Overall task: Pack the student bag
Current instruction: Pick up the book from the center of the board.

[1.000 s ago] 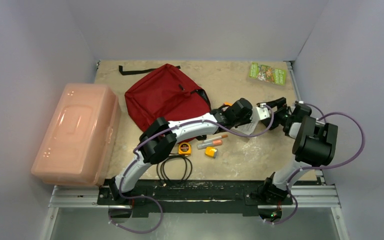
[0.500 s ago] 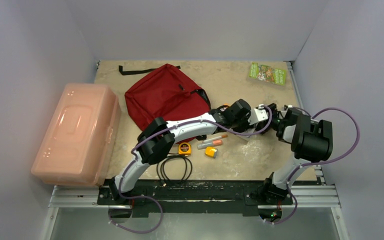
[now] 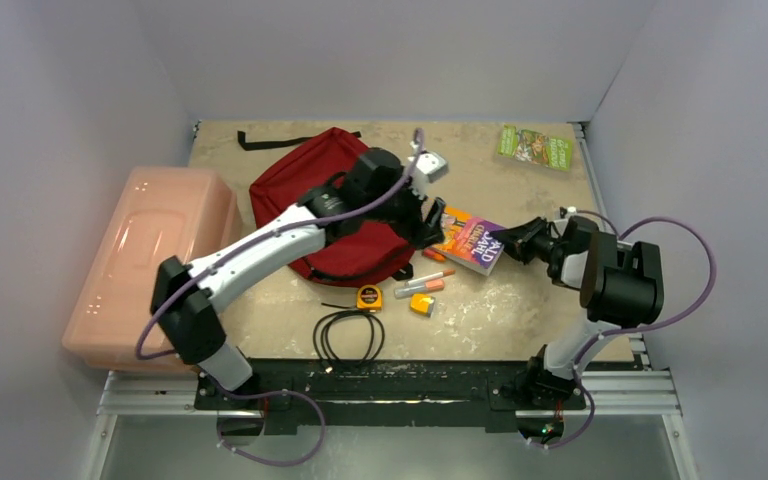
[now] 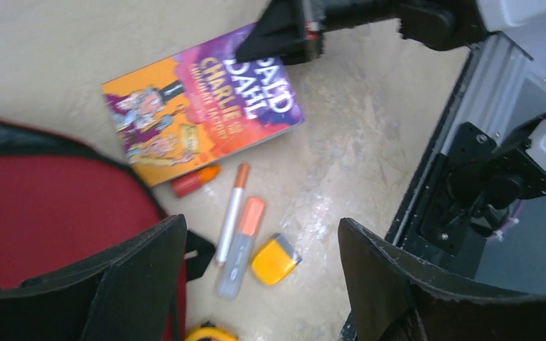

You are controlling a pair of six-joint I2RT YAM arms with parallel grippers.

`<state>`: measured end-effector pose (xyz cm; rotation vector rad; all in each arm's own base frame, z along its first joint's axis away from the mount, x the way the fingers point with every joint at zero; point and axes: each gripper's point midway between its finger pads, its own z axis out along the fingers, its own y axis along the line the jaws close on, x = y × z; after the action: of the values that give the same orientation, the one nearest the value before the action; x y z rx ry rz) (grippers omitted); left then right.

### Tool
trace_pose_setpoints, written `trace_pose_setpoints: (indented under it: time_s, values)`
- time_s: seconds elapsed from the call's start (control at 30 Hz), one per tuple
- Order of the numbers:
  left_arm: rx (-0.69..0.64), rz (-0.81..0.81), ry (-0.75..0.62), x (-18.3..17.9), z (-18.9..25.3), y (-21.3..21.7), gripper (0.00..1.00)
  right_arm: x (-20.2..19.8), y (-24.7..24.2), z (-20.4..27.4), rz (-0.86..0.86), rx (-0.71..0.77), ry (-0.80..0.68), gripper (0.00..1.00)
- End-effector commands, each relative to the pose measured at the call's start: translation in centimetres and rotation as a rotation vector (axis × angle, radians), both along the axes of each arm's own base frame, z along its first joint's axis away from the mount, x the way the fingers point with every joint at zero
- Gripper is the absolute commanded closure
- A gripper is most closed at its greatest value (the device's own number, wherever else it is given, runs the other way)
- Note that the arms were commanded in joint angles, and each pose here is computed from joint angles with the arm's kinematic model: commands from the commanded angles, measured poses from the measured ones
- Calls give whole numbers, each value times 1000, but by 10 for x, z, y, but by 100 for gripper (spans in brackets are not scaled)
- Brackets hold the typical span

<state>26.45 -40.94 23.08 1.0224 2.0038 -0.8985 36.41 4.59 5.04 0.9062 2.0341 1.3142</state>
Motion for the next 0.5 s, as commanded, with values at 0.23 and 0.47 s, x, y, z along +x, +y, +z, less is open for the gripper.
trace_pose_setpoints:
  time_s: [0.23, 0.47]
  values:
    - [486, 319, -84, 34, -78, 125, 21, 3, -44, 137, -167, -727, -141, 100]
    - [653, 332, -112, 30, -114, 114, 13, -27, -51, 233, -330, -1047, -187, 100]
